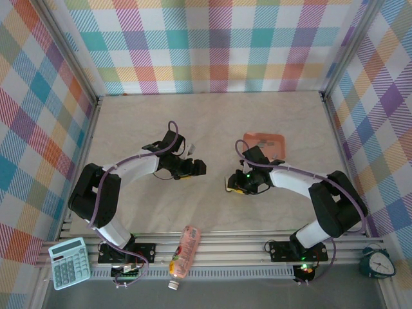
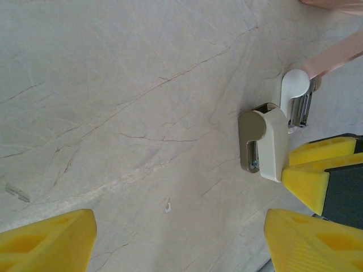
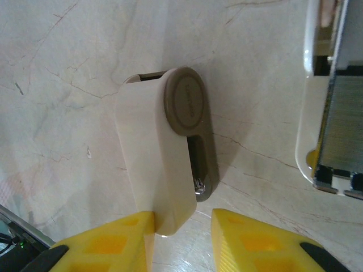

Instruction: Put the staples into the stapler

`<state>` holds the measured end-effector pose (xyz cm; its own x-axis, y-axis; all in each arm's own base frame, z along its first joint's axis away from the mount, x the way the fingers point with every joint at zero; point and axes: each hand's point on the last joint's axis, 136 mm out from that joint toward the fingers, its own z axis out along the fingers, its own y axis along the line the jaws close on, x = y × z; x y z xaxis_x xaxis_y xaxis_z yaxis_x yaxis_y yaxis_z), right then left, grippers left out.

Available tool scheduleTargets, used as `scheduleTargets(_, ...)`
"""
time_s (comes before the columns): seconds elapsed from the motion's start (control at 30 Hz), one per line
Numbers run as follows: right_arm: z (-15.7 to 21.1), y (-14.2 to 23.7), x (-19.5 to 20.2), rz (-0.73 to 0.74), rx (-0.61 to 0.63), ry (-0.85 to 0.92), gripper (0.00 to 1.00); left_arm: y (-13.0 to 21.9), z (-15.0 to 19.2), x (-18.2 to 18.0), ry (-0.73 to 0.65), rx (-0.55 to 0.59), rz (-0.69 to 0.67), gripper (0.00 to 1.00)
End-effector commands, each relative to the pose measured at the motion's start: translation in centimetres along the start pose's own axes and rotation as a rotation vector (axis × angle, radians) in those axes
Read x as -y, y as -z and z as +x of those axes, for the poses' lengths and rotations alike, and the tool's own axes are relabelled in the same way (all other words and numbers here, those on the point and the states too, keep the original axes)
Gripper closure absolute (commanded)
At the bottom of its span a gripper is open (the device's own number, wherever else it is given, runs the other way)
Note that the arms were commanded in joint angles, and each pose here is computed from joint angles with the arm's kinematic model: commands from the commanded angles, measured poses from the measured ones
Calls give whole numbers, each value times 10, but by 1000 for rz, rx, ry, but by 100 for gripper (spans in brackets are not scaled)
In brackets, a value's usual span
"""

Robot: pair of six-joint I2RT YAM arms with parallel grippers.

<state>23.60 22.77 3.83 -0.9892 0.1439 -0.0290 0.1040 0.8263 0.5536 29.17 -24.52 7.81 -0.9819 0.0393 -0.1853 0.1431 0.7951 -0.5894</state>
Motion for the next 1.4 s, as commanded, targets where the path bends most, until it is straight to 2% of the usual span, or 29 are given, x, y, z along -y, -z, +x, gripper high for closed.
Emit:
scheduleTargets(0.0,25,-14,54,210,-79,-60,69,5,-3,2,1,9,10,22)
scheduleTargets(0.23,18,-5,37,171,-56,-33,67,5,-3,2,0,10,10,22)
scheduleTargets(0.43,-1,27,1,99,32,35,58,6,-5,4,-1,16,14,22)
scheduleTargets(0.67,-9,55,-18,67,96,77,55,6,-6,5,-4,19,19,22)
scheduleTargets(0.9,-10,64,-25,59,102,94,55,7,-7,7,-3,22,26,22)
scheduleTargets(1.1,-25,80,-29,45,130,109,52,7,-8,9,0,26,36,22)
scheduleTargets(1.37,-17,62,-27,43,47,84,58,4,-8,8,3,18,35,22)
